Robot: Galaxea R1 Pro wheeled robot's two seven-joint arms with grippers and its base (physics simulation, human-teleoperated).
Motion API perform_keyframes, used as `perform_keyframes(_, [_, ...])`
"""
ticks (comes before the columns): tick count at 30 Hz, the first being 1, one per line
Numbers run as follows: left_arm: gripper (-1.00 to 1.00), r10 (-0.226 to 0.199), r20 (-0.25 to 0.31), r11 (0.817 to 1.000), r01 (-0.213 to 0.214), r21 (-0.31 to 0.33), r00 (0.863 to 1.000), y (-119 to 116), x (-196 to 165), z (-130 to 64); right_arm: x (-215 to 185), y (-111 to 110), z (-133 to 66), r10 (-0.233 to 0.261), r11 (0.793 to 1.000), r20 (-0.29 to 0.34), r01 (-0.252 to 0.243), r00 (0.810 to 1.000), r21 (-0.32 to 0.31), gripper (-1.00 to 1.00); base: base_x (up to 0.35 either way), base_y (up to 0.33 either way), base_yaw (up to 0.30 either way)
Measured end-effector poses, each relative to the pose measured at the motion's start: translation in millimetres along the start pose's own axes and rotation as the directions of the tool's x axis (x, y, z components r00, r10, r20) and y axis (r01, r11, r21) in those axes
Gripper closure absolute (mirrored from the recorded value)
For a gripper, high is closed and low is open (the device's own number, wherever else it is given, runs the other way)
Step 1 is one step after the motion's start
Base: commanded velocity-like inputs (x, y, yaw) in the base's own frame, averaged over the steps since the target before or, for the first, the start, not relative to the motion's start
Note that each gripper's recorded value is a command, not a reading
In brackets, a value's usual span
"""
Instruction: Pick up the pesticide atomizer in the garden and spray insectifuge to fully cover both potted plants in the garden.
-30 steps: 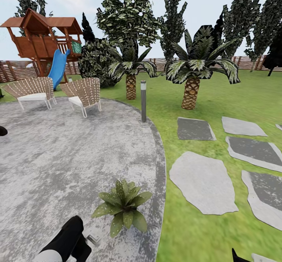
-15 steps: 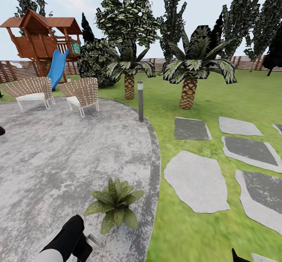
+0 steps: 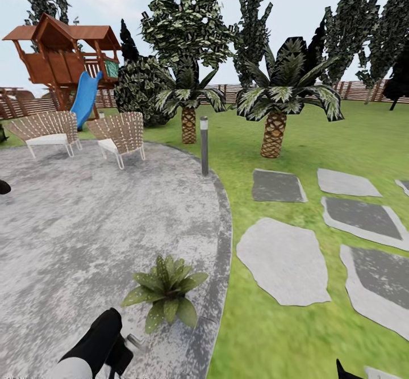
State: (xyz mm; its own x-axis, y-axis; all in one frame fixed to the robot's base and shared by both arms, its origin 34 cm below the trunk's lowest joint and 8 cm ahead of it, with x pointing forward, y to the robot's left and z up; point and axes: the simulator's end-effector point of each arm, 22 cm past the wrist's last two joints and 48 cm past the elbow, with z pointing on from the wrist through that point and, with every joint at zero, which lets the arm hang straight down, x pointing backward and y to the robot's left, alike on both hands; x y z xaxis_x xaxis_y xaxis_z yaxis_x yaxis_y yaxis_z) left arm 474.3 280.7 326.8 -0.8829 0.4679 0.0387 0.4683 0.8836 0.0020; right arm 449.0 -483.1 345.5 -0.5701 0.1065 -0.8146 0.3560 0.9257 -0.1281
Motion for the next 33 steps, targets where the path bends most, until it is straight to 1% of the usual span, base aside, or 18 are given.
perform_keyframes(1, [1.0,-0.002,0.01,1.0,0.002,0.0,1.0,1,-5,-3.0,0,0,0.1,0.0,1.0,0.0,0.0,1.0,0.0,-1.0,0.0,0.0,0.267])
perform_keyframes(2, [1.0,-0.006,0.04,1.0,0.006,0.019,0.999,-1,-20,-13.2,0,1,0.0,0.0,1.0,0.0,0.0,1.0,-0.001,-1.0,0.0,0.0,0.212])
perform_keyframes(4, [1.0,0.003,0.073,0.998,-0.007,0.057,0.997,1,-40,-30.3,0,1,0.1,0.0,1.0,0.0,0.0,1.0,-0.001,-1.0,0.0,0.0,0.098])
perform_keyframes(5, [1.0,0.01,0.1,0.995,-0.02,0.098,0.995,0,-56,-45.7,1,1,-0.1,0.0,1.0,-0.002,0.0,1.0,-0.002,-1.0,0.0,0.0,0.019])
perform_keyframes(6, [1.0,0.023,0.125,0.991,-0.039,0.125,0.992,3,-75,-65.1,1,1,-0.1,0.0,1.0,-0.001,0.0,1.0,-0.002,-1.0,0.0,0.0,0.012])
perform_keyframes(10, [1.0,0.083,0.12,0.993,-0.092,0.072,0.989,26,-100,-98.9,1,1,0.1,0.001,1.0,-0.001,-0.001,1.0,-0.002,-1.0,0.0,0.0,0.003])
perform_keyframes(11, [1.0,0.095,0.111,0.992,-0.103,0.073,0.989,28,-106,-110.0,0,1,0.1,0.001,1.0,-0.001,-0.001,1.0,-0.002,-1.0,0.0,0.0,0.0])
perform_keyframes(13, [1.0,0.116,0.096,0.985,-0.127,0.115,0.989,26,-115,-133.8,1,1,-0.1,0.001,1.0,-0.002,-0.001,1.0,-0.002,-1.0,0.0,0.0,0.0])
perform_keyframes(15, [1.0,0.127,0.092,0.983,-0.137,0.122,0.988,27,-120,-145.2,1,1,0.0,0.0,1.0,-0.002,0.0,1.0,-0.002,-1.0,0.0,0.0,0.0])
perform_keyframes(16, [1.0,0.134,0.09,0.983,-0.144,0.115,0.987,30,-124,-152.6,1,1,0.0,0.0,1.0,-0.001,0.0,1.0,-0.002,-1.0,0.0,0.0,0.0])
perform_keyframes(21, [1.0,0.145,0.109,0.984,-0.155,0.09,0.983,38,-140,-173.4,0,0,0.1,-0.001,1.0,0.0,0.001,1.0,-0.001,-1.0,0.0,0.0,0.0])
perform_keyframes(24, [1.0,0.153,0.116,0.982,-0.165,0.095,0.981,33,-146,-177.8,0,0,0.1,-0.001,1.0,0.0,0.001,1.0,-0.001,-1.0,0.0,0.0,0.0])
perform_keyframes(25, [1.0,0.162,0.113,0.98,-0.173,0.094,0.98,31,-147,-177.9,0,0,0.1,-0.001,1.0,0.0,0.001,1.0,-0.001,-1.0,0.0,0.0,0.0])
perform_keyframes(28, [1.0,0.205,0.09,0.975,-0.212,0.073,0.975,26,-148,-176.3,0,0,0.2,-0.001,1.0,0.0,0.001,1.0,-0.001,-1.0,0.0,0.0,0.0])
perform_keyframes(29, [1.0,0.211,0.087,0.974,-0.217,0.07,0.974,25,-148,-175.9,0,0,0.2,-0.001,1.0,0.0,0.001,1.0,-0.001,-1.0,0.0,0.0,0.0])
perform_keyframes(31, [1.0,0.219,0.083,0.971,-0.225,0.08,0.972,21,-147,-175.6,0,0,0.2,-0.001,1.0,0.0,0.001,1.0,-0.001,-1.0,0.0,-0.034,0.0])
perform_keyframes(32, [1.0,0.222,0.08,0.967,-0.23,0.111,0.972,14,-145,-176.1,0,0,0.2,-0.001,1.0,0.0,0.001,1.0,-0.001,-1.0,0.015,-0.128,0.0])
perform_keyframes(33, [1.0,0.225,0.077,0.964,-0.233,0.128,0.971,10,-143,-176.6,0,0,0.1,-0.001,1.0,0.0,0.001,1.0,0.0,-1.0,0.046,-0.195,0.0])
